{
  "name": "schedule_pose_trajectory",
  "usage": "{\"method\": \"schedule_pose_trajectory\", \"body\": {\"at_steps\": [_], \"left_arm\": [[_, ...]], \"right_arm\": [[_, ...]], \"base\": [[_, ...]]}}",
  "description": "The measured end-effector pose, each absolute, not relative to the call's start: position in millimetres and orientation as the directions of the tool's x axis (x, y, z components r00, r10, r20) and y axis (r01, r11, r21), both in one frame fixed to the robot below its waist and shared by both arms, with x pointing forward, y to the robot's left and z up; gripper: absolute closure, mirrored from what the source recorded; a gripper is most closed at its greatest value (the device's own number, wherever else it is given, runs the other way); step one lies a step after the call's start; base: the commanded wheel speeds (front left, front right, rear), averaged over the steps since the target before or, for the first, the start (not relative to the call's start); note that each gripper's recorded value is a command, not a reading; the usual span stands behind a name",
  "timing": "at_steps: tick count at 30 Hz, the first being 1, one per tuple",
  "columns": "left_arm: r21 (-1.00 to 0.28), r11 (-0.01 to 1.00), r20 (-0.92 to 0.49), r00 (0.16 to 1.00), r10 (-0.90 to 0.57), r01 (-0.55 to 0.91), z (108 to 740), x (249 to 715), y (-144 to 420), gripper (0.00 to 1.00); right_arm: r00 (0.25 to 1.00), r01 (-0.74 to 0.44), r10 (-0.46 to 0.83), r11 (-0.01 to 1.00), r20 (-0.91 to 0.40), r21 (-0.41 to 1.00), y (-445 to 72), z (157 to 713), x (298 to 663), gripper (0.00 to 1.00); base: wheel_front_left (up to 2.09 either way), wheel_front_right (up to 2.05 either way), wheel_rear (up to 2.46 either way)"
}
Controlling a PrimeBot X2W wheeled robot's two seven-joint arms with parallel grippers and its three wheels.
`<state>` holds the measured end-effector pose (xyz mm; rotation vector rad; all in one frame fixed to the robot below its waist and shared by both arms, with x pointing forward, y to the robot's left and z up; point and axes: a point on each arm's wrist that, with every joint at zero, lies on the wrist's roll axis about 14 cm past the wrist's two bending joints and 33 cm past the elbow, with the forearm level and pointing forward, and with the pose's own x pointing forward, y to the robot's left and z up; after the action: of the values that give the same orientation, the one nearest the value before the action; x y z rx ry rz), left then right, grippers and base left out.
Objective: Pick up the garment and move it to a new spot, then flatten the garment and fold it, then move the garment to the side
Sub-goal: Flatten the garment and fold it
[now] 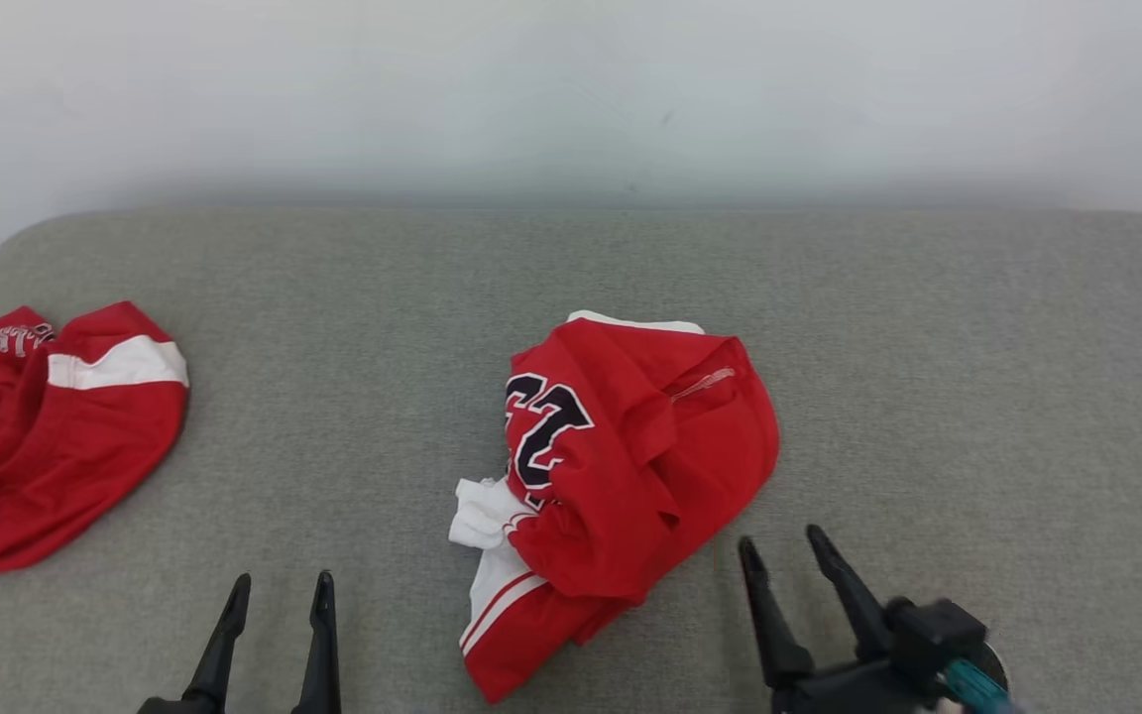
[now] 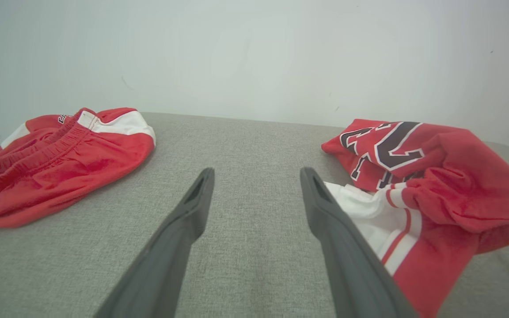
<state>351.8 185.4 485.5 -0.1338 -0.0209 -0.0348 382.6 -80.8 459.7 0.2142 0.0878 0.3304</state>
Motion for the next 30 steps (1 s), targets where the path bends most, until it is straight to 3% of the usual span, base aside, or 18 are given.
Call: {"method": "schedule_pose_trajectory", "body": {"at_steps": [10, 25, 26, 28, 30], "left_arm": [[-0.142, 0.99, 0.005, 1.0, 0.011, -0.01, 480.4, 341.4, 197.1, 0.0], [-0.146, 0.984, -0.027, 0.994, 0.104, -0.107, 472.8, 323.8, 222.1, 0.0], [-0.145, 0.983, -0.029, 0.993, 0.11, -0.114, 472.5, 322.5, 223.9, 0.0], [-0.145, 0.982, -0.031, 0.992, 0.12, -0.123, 472.0, 320.3, 226.5, 0.0], [-0.147, 0.981, -0.032, 0.991, 0.127, -0.13, 471.9, 318.8, 228.3, 0.0]], "right_arm": [[0.892, -0.432, 0.45, 0.88, -0.052, 0.198, -34.8, 466.5, 422.5, 0.0], [0.848, -0.424, 0.493, 0.852, -0.197, 0.307, 0.8, 431.3, 456.4, 0.0], [0.837, -0.436, 0.505, 0.847, -0.208, 0.305, 5.4, 428.3, 454.8, 0.54], [0.829, -0.444, 0.516, 0.842, -0.216, 0.306, 10.4, 426.4, 454.4, 1.0], [0.828, -0.444, 0.516, 0.843, -0.221, 0.305, 10.7, 426.1, 454.6, 1.0]], "base": [[0.0, 0.0, 0.0], [0.0, 0.0, 0.0], [0.0, 0.0, 0.0], [0.0, 0.0, 0.0], [0.0, 0.0, 0.0]]}}
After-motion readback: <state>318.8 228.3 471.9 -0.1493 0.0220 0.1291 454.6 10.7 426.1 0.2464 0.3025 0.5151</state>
